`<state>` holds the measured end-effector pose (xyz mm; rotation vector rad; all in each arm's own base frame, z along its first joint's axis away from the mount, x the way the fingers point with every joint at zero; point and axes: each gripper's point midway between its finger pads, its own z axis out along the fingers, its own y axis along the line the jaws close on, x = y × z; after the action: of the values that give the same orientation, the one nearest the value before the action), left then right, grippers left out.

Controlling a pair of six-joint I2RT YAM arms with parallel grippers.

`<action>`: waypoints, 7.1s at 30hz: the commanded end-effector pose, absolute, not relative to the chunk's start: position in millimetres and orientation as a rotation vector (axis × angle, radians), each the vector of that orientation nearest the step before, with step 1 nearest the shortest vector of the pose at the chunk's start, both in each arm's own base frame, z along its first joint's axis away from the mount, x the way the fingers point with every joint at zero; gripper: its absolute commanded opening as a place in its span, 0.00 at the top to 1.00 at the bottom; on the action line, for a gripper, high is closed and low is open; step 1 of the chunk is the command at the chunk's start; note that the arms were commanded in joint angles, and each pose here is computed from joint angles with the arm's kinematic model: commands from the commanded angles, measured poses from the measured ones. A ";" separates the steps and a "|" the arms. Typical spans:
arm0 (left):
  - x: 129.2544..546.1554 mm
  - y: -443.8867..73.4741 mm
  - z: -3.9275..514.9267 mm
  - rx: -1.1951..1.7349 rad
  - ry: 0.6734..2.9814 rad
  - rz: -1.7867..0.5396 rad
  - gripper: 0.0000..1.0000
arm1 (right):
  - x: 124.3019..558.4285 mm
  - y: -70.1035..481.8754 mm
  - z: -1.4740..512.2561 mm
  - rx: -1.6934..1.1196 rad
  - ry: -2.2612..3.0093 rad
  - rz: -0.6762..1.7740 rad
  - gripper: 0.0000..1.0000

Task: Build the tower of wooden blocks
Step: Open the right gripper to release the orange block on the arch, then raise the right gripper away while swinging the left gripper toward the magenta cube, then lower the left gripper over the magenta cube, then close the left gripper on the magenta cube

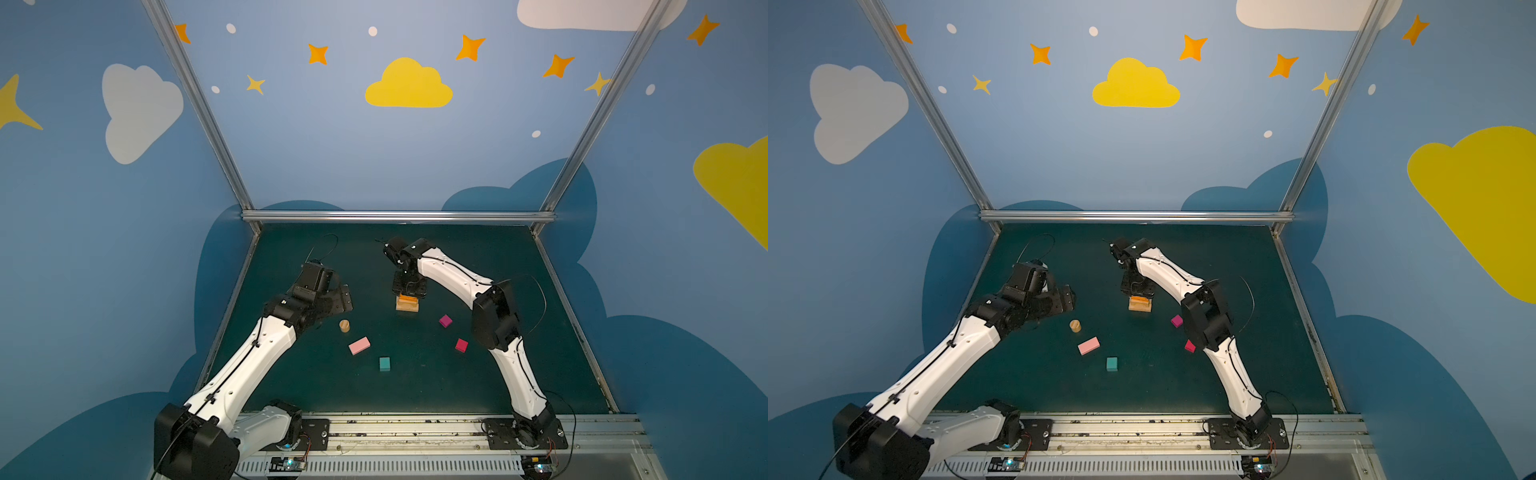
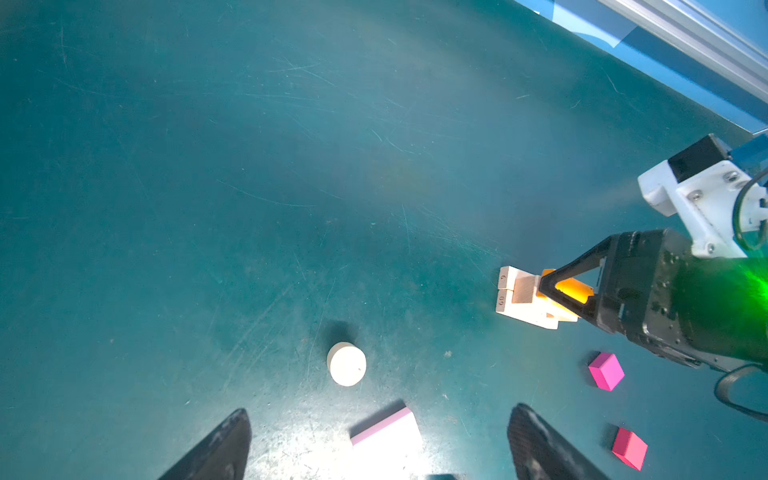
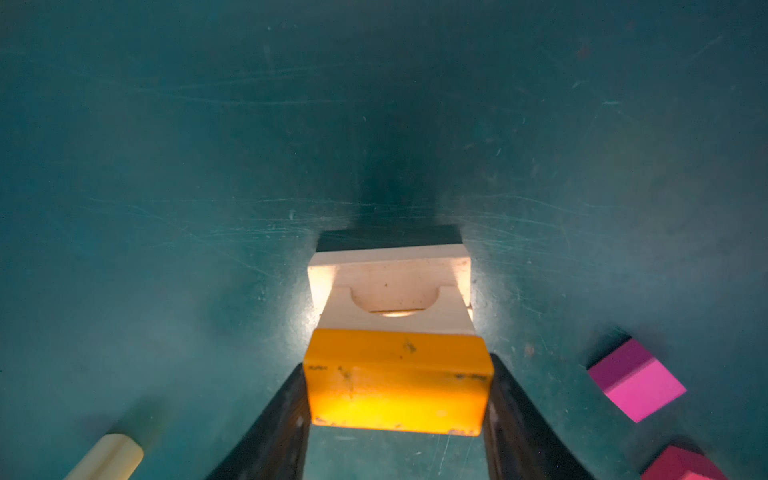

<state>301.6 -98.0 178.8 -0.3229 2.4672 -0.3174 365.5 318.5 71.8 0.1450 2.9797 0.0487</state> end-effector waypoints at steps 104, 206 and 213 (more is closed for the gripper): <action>298.6 -419.7 84.0 0.877 2.902 -0.236 0.30 | 216.3 96.8 232.5 0.341 2.299 0.563 0.13; 332.8 -433.8 28.7 0.880 2.873 -0.191 0.56 | 214.7 98.2 237.2 0.309 2.252 0.625 0.13; 332.0 -433.3 28.8 0.879 2.875 -0.186 0.61 | 215.6 98.8 236.2 0.308 2.255 0.626 0.13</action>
<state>329.5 -436.4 23.3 0.8904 2.8808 -0.2010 213.9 98.2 238.3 0.3076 2.2566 0.6230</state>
